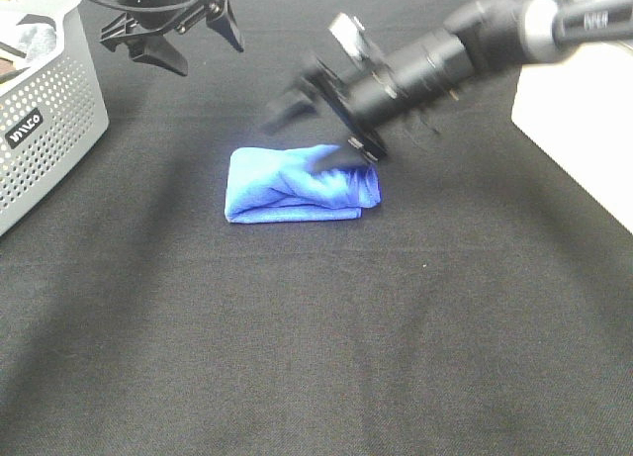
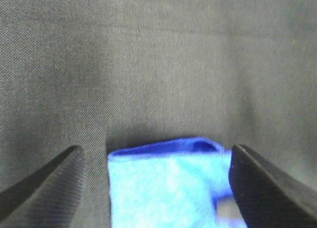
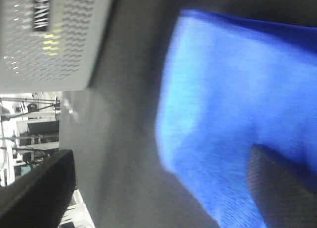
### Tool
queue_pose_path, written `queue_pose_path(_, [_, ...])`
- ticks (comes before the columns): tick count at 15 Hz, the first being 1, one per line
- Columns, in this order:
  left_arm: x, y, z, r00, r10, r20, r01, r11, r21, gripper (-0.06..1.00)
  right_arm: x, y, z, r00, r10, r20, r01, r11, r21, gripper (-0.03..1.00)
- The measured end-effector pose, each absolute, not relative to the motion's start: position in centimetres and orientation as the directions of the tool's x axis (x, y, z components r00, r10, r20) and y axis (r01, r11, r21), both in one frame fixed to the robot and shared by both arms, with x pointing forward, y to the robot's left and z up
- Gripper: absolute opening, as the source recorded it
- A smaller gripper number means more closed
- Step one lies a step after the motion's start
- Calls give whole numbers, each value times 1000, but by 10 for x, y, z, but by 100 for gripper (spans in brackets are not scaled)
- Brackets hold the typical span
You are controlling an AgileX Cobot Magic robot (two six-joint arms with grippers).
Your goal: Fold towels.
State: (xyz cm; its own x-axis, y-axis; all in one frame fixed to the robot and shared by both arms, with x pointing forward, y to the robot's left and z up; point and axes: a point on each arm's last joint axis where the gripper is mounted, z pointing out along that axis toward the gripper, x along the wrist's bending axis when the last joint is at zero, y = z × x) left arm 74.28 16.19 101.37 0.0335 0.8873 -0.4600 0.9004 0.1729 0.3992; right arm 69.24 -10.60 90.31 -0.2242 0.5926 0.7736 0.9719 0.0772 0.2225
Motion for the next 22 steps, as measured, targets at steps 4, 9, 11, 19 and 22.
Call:
queue_pose_path(4, [739, 162, 1012, 38, 892, -451, 919, 146, 366, 75, 699, -137, 890, -228, 670, 706, 971, 106, 213, 87])
queue_pose_path(9, [720, 165, 1043, 145, 902, -406, 931, 15, 365, 75, 694, -151, 907, -279, 790, 546, 958, 189, 215, 87])
queue_pose_path(11, [710, 167, 1062, 174, 916, -362, 924, -24, 382, 75, 691, -158, 936, -299, 823, 483, 949, 202, 244, 87])
queue_pose_path(19, [628, 173, 1125, 280, 955, -97, 867, -208, 453, 75, 644, -184, 1058, -319, 898, 302, 928, 231, 294, 87])
queue_pose_path(22, [566, 194, 1132, 275, 959, -74, 886, -223, 407, 75, 611, -193, 1080, -328, 907, 265, 920, 243, 308, 87])
